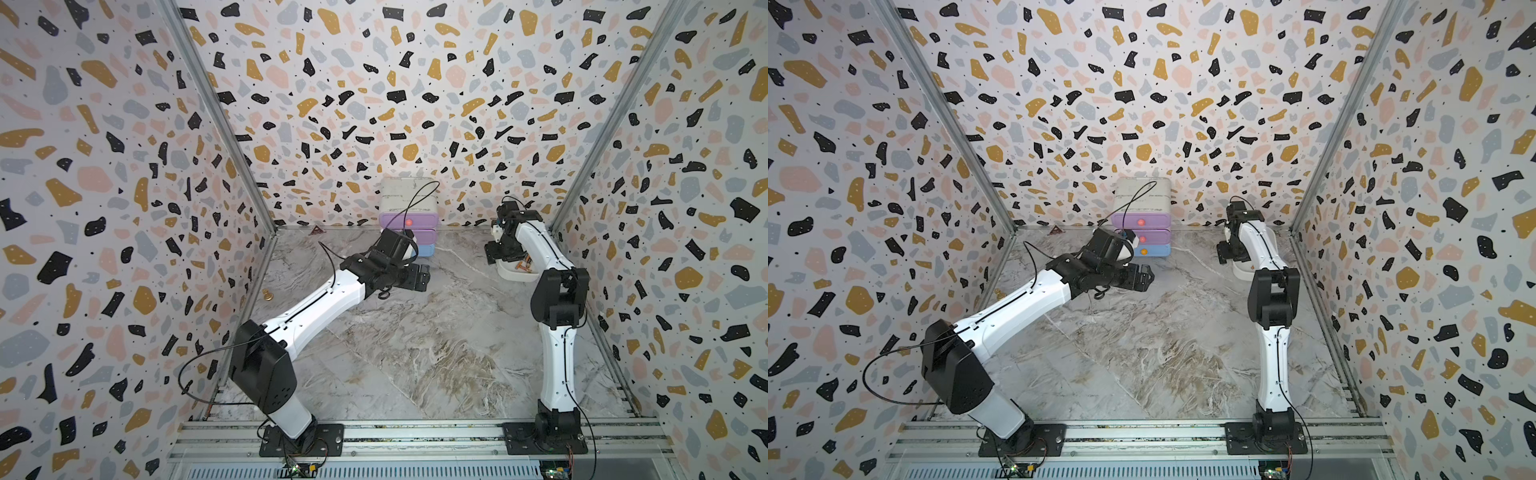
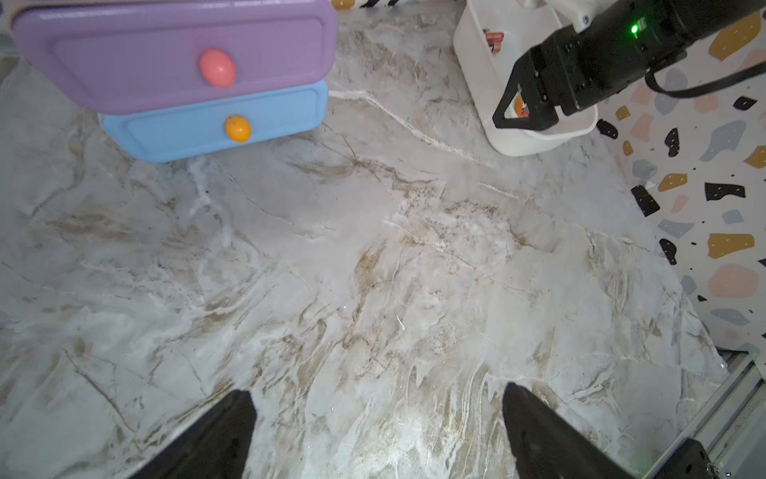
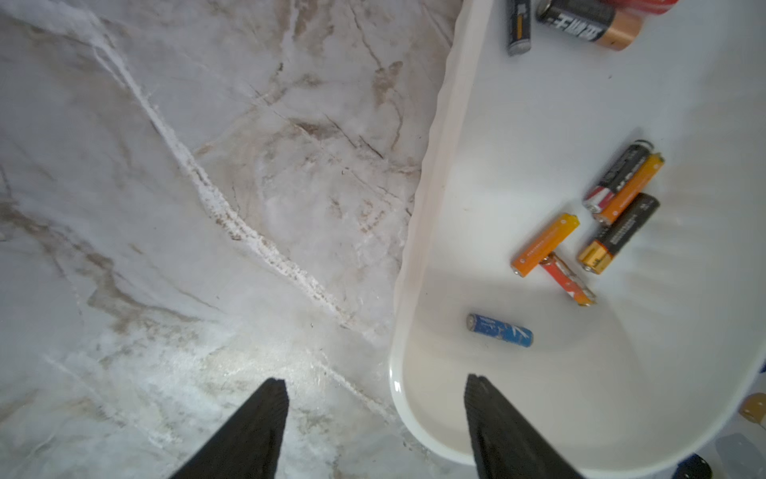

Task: Take the batteries out of the storage box
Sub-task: Pick up the storage box at the center of the board.

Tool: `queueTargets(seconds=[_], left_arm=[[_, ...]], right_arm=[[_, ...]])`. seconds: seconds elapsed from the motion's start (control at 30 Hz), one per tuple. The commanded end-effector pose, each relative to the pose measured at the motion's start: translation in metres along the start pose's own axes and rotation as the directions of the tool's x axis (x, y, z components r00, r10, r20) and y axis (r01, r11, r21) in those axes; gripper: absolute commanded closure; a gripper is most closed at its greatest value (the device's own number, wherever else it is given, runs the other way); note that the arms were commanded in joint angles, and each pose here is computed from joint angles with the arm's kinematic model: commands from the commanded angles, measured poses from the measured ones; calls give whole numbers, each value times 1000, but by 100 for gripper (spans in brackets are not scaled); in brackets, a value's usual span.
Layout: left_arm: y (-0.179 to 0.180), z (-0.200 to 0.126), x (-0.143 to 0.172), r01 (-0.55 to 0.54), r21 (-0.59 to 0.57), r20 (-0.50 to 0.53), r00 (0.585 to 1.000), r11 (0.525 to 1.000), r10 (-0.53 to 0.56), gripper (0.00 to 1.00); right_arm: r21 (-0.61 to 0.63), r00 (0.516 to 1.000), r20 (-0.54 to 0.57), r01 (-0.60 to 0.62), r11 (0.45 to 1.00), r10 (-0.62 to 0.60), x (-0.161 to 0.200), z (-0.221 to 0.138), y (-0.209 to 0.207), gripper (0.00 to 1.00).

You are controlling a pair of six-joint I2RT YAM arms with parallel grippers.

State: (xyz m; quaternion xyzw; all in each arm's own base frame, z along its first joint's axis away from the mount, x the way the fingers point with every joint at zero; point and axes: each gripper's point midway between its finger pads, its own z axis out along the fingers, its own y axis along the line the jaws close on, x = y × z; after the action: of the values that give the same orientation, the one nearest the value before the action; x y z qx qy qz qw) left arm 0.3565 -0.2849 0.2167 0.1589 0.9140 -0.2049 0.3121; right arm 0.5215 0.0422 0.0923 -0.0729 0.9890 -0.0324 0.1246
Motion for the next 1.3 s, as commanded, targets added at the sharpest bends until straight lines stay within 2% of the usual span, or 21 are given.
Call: queueTargets(seconds=[0.0, 0.3, 0.5, 0.8, 1.0, 1.17, 1.27], left_arm=[[-11, -8, -7, -7, 47, 49, 999, 999, 5, 4], [-2, -1, 9, -26, 15, 17, 1000, 1000, 26, 4], [13, -5, 14, -30, -63, 26, 999, 998, 32, 2], [33, -19, 21, -48, -176, -4, 999, 983, 48, 1], [54, -53, 25, -38, -285, 46, 998, 958, 53, 0], [86, -74, 49, 118, -332, 134, 988, 936, -77, 0], [113, -73, 78, 225, -362, 158, 971, 905, -178, 0]], right_arm=[[33, 1000, -10, 17, 999, -16, -2, -9, -7, 35], [89, 996, -3, 84, 992, -84, -16, 15, -10, 61], [72, 992, 10, 122, 990, -123, -18, 21, 2, 77], [77, 994, 21, 110, 991, -112, -7, 9, 4, 99], [58, 999, 16, 30, 998, -31, 22, -25, 7, 100], [-3, 995, 44, -93, 996, 93, 76, -66, 39, 100], [55, 996, 48, -72, 996, 70, 113, -83, 63, 100]])
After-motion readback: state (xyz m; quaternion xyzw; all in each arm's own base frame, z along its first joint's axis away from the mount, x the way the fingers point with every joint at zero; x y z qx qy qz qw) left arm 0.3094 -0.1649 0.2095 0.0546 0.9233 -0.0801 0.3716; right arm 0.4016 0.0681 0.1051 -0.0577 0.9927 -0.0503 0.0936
